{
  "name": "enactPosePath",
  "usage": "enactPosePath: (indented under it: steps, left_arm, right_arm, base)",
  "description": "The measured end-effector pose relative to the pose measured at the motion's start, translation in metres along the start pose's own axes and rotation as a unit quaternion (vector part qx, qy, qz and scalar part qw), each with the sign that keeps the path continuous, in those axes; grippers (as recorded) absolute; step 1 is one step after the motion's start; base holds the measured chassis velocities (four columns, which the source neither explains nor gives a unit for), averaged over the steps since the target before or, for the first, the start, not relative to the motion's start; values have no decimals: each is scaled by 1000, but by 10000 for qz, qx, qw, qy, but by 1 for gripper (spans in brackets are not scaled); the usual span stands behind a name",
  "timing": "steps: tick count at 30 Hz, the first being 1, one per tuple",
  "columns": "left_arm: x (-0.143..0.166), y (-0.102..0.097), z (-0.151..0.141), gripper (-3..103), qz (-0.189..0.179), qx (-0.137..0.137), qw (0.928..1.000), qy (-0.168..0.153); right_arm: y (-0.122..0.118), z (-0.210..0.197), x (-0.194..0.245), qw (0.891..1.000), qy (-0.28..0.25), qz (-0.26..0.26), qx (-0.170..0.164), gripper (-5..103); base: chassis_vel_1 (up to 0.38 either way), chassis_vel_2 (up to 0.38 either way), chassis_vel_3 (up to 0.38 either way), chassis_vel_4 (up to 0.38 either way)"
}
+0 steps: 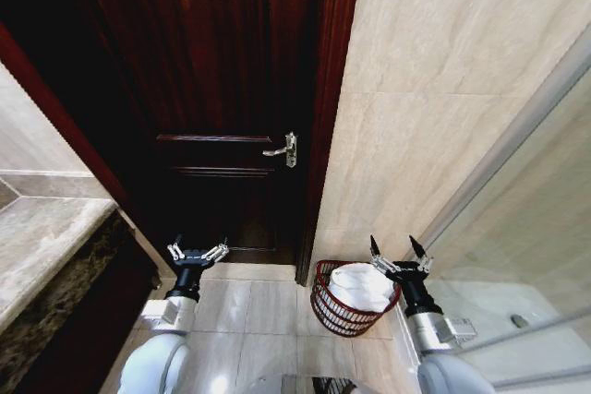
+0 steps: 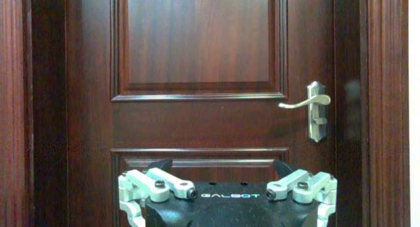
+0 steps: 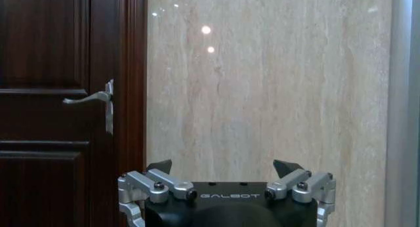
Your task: Discard the used towel into the hamper.
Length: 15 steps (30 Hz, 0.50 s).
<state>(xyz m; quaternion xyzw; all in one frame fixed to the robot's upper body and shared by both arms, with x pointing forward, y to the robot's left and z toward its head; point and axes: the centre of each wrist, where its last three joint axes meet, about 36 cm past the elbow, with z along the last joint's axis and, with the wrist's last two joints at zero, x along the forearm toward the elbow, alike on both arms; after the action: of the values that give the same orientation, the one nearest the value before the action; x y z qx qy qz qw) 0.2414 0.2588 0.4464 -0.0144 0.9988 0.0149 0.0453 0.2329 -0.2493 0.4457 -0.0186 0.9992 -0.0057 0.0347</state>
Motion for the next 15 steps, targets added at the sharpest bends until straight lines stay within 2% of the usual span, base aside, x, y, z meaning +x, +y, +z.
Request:
enactPosePath:
  steps: [15]
  left_arm:
    - [-1, 2, -1, 100, -78, 7, 10000, -23]
  right_arm:
    - [0, -1, 0, 10000, -2, -54, 3, 100]
  base:
    - [0, 0, 0, 0]
